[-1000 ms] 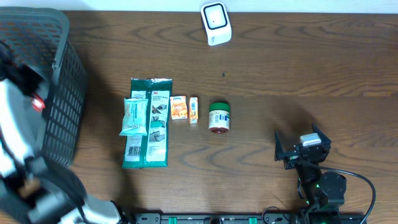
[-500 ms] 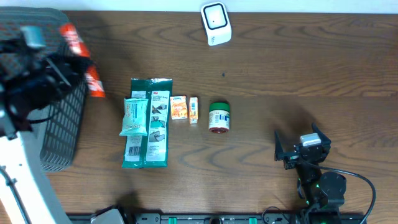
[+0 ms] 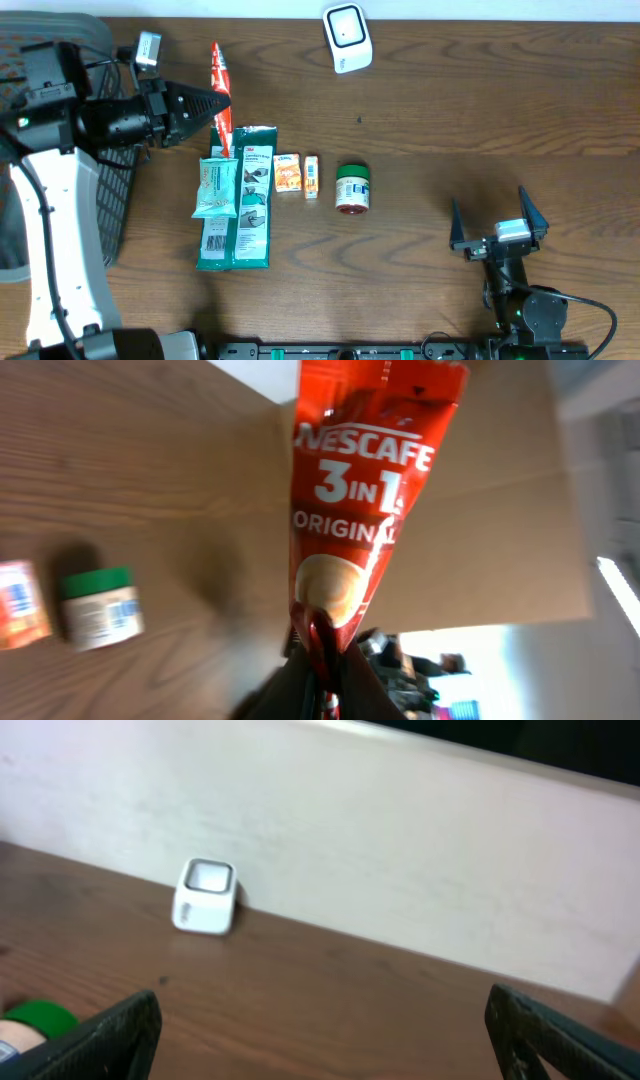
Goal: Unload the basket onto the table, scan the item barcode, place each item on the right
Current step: 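Lift the Nescafe sachet up and move the right gripper toward it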
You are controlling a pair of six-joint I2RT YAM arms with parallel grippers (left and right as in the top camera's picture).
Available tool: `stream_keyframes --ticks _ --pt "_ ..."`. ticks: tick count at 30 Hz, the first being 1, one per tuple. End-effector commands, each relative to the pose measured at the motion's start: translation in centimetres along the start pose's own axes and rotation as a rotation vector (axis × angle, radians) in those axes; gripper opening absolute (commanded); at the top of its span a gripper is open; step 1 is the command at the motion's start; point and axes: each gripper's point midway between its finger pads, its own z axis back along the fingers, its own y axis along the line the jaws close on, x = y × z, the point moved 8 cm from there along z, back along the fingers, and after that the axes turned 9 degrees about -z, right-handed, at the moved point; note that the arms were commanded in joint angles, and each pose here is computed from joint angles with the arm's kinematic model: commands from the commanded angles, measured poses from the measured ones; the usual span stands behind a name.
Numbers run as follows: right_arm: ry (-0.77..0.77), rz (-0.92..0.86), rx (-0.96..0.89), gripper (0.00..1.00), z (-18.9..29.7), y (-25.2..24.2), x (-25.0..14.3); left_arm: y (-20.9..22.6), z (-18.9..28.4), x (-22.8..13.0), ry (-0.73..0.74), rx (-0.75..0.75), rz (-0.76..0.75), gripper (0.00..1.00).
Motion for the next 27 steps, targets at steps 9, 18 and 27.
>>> stream_keyframes --ticks 9,18,27 --pt "-0.028 -0.291 0.472 0.99 0.8 3.8 7.9 -0.8 -2.0 -0.2 0.062 -0.156 -0.035 0.08" --pt "0.301 -0.432 0.916 0.99 -2.9 5.9 16.7 -0.8 -2.2 -0.2 0.067 -0.159 -0.039 0.08" --pt "0.358 -0.490 1.362 0.99 -5.5 7.1 17.1 -1.6 -4.2 -1.1 0.136 -0.195 -0.049 0.09"
